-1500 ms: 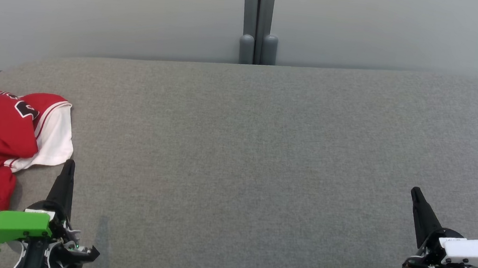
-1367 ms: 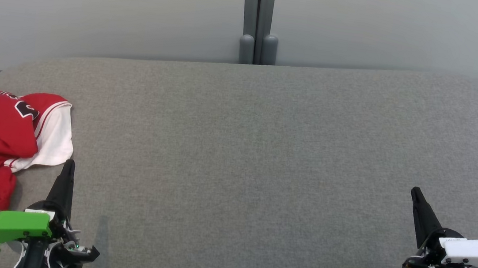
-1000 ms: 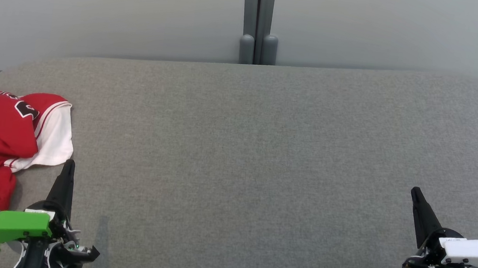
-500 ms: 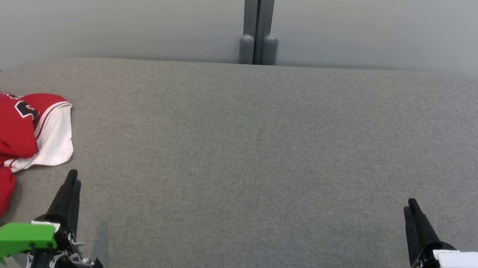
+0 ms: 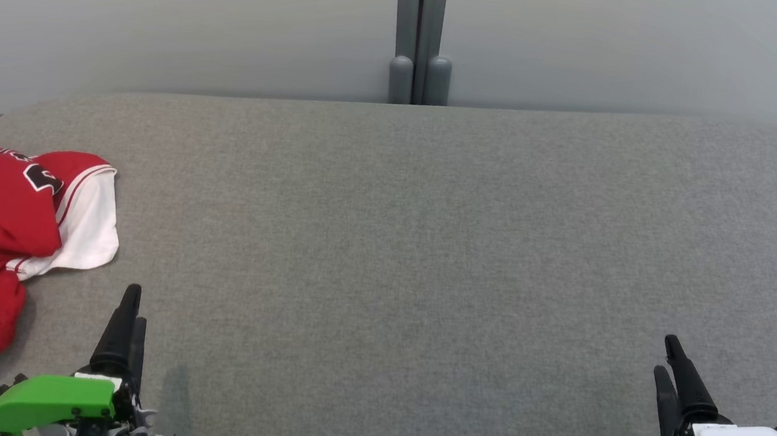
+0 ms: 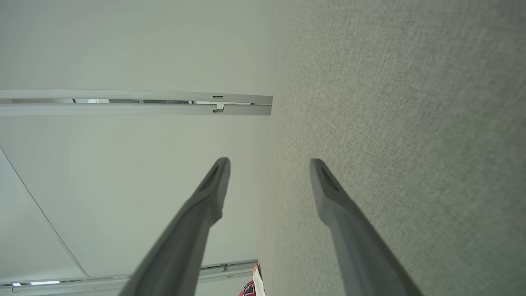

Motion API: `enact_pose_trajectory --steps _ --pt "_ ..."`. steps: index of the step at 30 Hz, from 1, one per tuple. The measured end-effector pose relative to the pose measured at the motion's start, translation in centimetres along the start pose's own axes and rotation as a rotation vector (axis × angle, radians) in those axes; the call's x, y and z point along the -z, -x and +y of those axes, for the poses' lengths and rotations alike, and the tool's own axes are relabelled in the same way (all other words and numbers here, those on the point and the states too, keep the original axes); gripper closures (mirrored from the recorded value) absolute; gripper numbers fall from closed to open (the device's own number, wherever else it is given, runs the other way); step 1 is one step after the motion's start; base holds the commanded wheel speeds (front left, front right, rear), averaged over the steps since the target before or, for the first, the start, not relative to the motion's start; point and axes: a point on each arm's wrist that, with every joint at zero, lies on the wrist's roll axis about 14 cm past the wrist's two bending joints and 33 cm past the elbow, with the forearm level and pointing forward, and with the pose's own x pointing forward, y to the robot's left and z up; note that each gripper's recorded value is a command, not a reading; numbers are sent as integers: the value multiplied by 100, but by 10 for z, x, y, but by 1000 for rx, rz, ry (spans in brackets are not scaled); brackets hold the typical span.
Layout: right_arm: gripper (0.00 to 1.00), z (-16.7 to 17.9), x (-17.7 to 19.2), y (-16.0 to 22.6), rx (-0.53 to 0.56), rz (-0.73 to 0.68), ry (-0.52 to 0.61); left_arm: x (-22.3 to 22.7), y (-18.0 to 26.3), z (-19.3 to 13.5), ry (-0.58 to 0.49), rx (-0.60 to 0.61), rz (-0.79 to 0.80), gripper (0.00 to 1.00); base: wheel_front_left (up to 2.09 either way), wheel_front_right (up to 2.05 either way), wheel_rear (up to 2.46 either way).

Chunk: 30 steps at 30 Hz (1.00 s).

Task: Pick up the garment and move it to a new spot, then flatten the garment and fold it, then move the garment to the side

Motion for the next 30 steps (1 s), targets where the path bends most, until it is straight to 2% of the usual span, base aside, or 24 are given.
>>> enact_pose_trajectory --steps 11,23,30 --pt "0 13 -11 -1 -35 -48 178 6 -1 -8 -136 26 -6 0 0 0 0" --pt "0 42 -13 -3 -117 -83 502 10 -3 -22 -397 66 -14 0 0 0 0" --pt "0 45 -6 0 -134 -77 679 14 -3 -24 -554 75 -16 0 0 0 0"
